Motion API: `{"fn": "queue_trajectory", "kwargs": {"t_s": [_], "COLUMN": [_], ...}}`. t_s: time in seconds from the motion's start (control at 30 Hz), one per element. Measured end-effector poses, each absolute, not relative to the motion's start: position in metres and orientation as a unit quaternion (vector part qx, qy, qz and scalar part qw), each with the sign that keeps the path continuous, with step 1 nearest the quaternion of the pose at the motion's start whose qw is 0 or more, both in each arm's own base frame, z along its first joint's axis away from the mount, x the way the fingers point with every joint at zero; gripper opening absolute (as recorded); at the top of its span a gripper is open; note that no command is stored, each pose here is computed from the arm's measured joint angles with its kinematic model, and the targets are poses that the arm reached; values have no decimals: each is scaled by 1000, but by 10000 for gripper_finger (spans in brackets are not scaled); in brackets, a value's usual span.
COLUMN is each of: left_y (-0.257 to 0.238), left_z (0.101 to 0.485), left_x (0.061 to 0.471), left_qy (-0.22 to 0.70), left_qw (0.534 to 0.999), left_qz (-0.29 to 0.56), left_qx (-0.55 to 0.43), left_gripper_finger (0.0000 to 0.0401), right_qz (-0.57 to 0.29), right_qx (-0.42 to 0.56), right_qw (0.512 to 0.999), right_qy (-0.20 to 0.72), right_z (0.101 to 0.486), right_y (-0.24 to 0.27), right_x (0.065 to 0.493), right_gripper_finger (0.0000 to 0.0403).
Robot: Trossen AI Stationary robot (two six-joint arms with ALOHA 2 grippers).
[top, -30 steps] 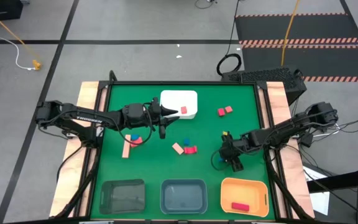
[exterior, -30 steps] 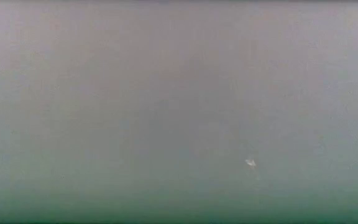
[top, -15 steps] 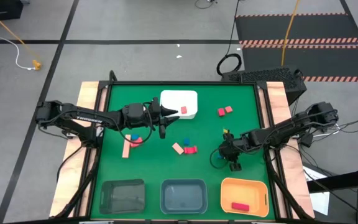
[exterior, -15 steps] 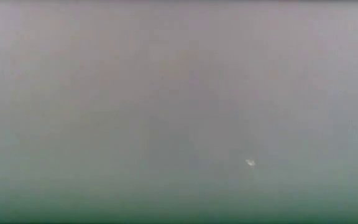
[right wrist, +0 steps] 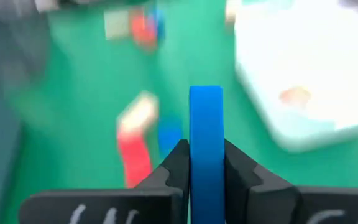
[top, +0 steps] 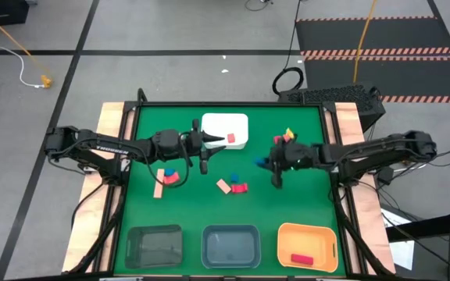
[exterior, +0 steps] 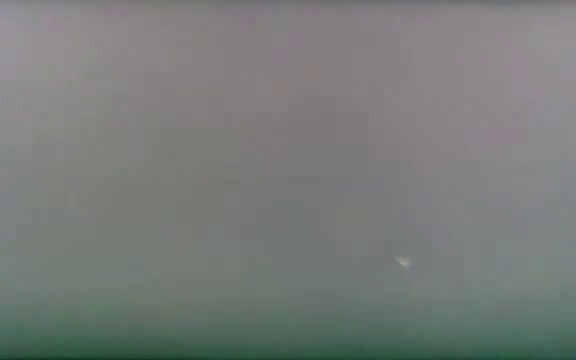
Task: Sort & place blocks by color
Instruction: Put the left blue block into the black bin
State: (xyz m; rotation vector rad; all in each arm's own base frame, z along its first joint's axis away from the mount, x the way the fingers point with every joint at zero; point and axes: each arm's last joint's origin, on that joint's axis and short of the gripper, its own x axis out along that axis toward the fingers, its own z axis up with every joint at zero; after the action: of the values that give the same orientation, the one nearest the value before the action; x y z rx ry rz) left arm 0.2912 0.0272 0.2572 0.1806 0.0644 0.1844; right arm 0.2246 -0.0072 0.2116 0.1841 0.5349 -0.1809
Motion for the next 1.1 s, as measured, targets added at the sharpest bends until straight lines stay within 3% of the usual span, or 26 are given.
{"fn": "queue_trajectory", "kwargs": {"t_s": [0.17, 0.3, 0.73, 1.1], "left_y": [27, 27, 28, 29], "left_z": [259, 263, 266, 266], "left_x": [291, 292, 292, 291], "left_qy": [24, 5, -11, -14], "left_qw": [989, 989, 990, 992], "left_qz": [85, 81, 70, 61], "left_qx": [118, 124, 126, 108], "left_gripper_finger": [129, 129, 129, 129], "right_qz": [-99, -99, -98, -41], "right_qx": [106, 106, 23, -73], "right_qw": [983, 988, 993, 994], "right_qy": [113, 52, 64, 71], "right_z": [234, 237, 248, 260], "right_y": [-19, -23, -34, -38], "right_x": [242, 253, 300, 322], "right_gripper_finger": [35, 35, 35, 35]}}
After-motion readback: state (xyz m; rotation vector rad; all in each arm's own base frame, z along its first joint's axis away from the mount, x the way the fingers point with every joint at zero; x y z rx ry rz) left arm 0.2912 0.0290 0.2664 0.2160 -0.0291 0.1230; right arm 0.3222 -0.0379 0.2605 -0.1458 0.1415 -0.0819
